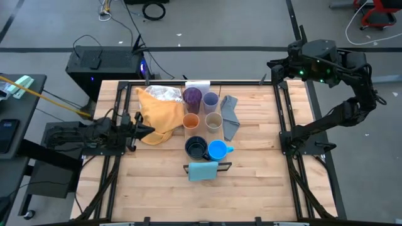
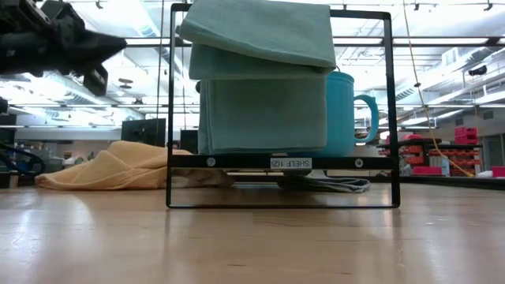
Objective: Stack small to large cups/mugs on shelf
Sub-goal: Return to Home Position
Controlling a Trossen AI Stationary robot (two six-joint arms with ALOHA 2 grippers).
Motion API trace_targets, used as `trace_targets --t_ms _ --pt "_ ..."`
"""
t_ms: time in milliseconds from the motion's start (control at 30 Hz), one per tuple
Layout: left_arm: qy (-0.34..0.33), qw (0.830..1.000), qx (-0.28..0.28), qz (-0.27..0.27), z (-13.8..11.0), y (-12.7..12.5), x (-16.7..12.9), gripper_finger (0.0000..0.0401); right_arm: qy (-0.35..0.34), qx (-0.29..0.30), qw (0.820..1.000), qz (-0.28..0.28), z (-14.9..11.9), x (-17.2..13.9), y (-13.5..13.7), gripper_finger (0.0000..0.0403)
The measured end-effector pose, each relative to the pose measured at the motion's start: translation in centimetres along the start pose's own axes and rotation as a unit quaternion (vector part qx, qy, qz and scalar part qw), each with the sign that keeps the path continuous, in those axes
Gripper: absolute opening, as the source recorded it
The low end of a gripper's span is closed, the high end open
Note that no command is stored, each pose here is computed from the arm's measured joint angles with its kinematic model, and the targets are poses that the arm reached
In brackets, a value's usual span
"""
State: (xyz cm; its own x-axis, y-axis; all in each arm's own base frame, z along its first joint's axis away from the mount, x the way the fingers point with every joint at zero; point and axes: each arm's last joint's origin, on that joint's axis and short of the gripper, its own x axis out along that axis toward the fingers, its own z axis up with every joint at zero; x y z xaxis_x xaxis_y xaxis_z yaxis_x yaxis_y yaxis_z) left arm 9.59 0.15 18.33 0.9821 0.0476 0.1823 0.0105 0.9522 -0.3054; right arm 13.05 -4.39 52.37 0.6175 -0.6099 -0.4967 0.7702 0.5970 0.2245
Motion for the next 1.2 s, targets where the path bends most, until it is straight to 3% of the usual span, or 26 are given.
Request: trace_targets --t_ms 167,633,867,1033,1200 --pt "0.05 0.998 -0.021 0.024 -1.0 0.4 -0.1 0.0017 0.0 -0.001 1.0 0.0 0.0 0.0 0.0 0.0084" --pt "0.048 0.998 -0.006 0.043 -1.1 0.5 -0.1 0.0015 0.001 -0.01 1.0 0.002 0.0 0.0 0.0 0.0084" --pt "0.05 0.998 -0.007 0.032 -1.1 0.4 -0.1 0.0041 0.025 -0.05 0.997 0.053 -0.5 0.6 1.1 0.0084" --pt "0.046 0.998 -0.007 0.03 -1.0 0.4 -0.1 0.0037 -0.018 -0.092 0.991 0.1 -1.9 2.2 3.3 0.0084" --pt "0.046 0.998 -0.008 0.03 -1.0 0.4 -0.1 0.0028 -0.041 -0.042 0.995 0.08 -3.3 -1.3 -0.7 0.0081"
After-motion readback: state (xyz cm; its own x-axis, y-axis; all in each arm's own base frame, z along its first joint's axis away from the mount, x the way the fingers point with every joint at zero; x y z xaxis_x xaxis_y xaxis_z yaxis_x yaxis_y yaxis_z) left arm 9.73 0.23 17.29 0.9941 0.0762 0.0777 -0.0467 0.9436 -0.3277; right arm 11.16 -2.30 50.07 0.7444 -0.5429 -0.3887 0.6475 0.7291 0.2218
